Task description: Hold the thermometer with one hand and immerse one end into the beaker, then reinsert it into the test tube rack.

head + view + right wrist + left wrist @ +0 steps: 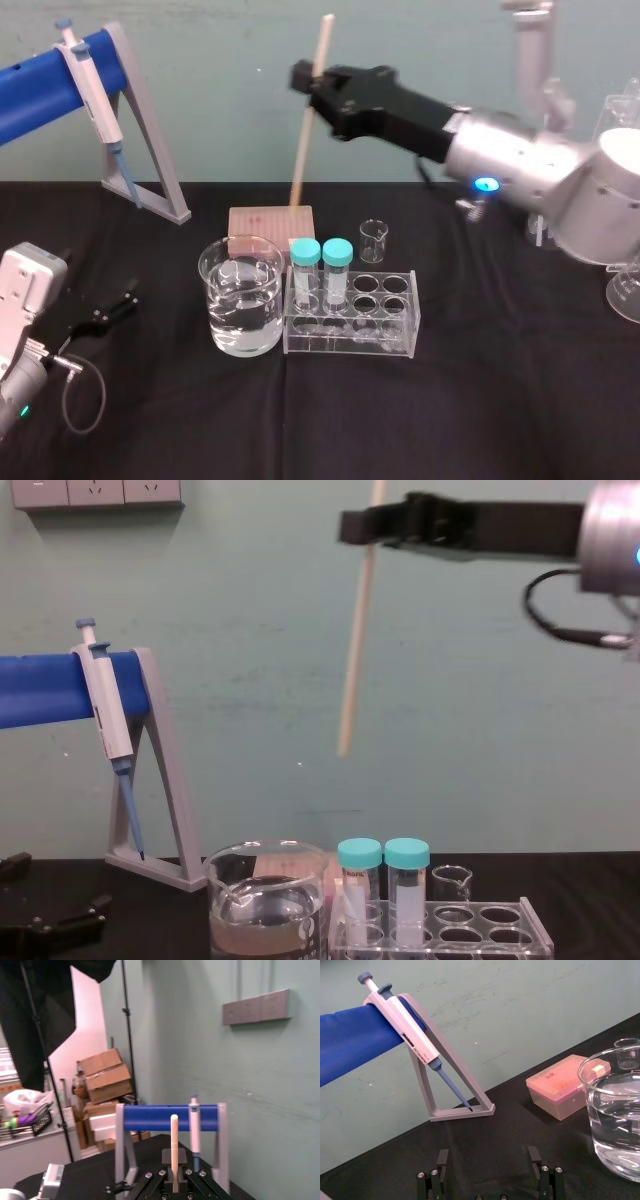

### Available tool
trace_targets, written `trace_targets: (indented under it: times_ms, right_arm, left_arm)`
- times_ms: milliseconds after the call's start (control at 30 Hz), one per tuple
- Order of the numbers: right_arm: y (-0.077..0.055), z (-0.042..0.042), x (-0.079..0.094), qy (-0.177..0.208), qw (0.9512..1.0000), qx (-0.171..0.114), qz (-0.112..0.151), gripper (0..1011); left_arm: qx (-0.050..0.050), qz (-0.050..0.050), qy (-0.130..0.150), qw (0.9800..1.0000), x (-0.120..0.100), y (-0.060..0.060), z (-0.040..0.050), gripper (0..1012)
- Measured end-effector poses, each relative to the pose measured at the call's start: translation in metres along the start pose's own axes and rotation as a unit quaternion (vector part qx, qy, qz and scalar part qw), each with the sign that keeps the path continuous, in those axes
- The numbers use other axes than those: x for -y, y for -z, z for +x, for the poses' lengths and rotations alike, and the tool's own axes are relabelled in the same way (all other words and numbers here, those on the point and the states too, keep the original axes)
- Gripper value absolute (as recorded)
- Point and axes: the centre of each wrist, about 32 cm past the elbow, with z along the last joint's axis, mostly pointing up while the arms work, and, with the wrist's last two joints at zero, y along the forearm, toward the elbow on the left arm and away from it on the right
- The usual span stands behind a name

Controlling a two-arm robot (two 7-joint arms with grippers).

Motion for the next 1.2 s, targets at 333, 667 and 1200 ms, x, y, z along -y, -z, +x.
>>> trace_targets:
  times_ms: [333,667,1200]
  right_arm:
    - [0.04,-0.0007,-0.048,-0.025,0.9994,-0.003,-0.026,55]
    - [0.083,-0.0005,-0.066,-0.026,0.9989,0.023,-0.032,55]
    - [0.116,0.0022,-0.065,-0.013,0.9989,0.008,-0.045,56]
  left_arm:
    - [0.0,0.0,0.0,1.0,0.0,0.0,0.0,1004]
    - [0.0,0.0,0.0,1.0,0.0,0.0,0.0,1004]
    - [0.0,0.0,0.0,1.0,0.0,0.0,0.0,1004]
